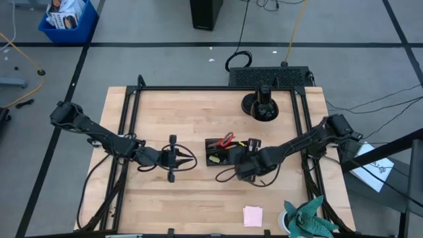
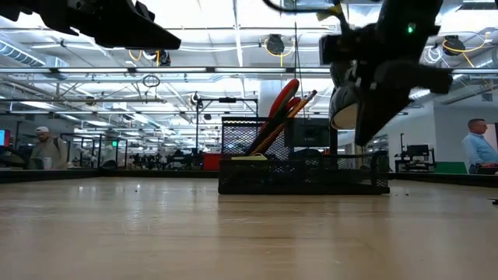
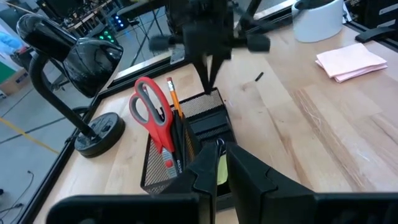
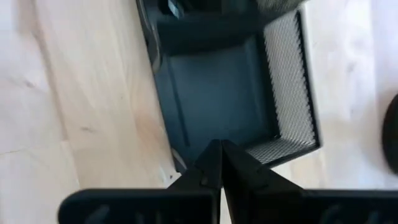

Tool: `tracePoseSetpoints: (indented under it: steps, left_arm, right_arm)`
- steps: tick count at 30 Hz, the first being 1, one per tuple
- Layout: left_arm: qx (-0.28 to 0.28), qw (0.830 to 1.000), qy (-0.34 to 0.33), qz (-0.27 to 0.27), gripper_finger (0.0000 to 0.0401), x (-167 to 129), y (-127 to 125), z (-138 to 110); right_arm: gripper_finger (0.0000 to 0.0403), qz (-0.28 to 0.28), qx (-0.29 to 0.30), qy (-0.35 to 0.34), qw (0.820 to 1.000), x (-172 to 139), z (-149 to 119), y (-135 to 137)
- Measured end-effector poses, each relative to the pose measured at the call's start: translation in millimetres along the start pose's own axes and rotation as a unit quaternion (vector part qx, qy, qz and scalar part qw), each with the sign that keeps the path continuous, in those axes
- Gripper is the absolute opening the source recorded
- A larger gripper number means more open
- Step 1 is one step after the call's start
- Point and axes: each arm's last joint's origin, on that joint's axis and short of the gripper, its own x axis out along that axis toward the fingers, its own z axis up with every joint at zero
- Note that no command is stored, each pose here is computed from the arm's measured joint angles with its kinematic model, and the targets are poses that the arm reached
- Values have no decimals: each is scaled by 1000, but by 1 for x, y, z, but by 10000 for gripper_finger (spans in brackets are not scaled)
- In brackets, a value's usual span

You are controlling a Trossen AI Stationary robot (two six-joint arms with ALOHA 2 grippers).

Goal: Pick and place office supplies into organizer
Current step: Put the pink sticky notes into the black desk organizer

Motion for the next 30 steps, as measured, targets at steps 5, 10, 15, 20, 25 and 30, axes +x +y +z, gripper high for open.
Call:
tracePoseSetpoints:
  steps: [5, 10, 15, 20, 25, 30]
  left_arm:
    - [-25, 1000, 15, -6, 42, 0, -1, -3]
    - [-43, 998, 37, -32, 42, 1, -4, -9]
    - [-32, 999, 32, -30, 42, 1, -4, -8]
    - [-36, 999, 22, -26, 42, 1, -3, -6]
    - [-37, 999, 24, -27, 42, 1, -3, -6]
    - [-40, 998, 27, -27, 42, 1, -3, -7]
  right_arm:
    - [1, 38, -12, -63, 997, -35, 0, 0]
    - [10, 154, -68, -101, 981, -67, -10, 16]
    - [5, 217, -100, -88, 967, -73, -23, 46]
    - [1, 240, -101, -32, 965, -50, -32, 81]
    - [1, 292, -110, 7, 950, -35, -37, 107]
    - [0, 298, -100, -13, 949, -44, -34, 114]
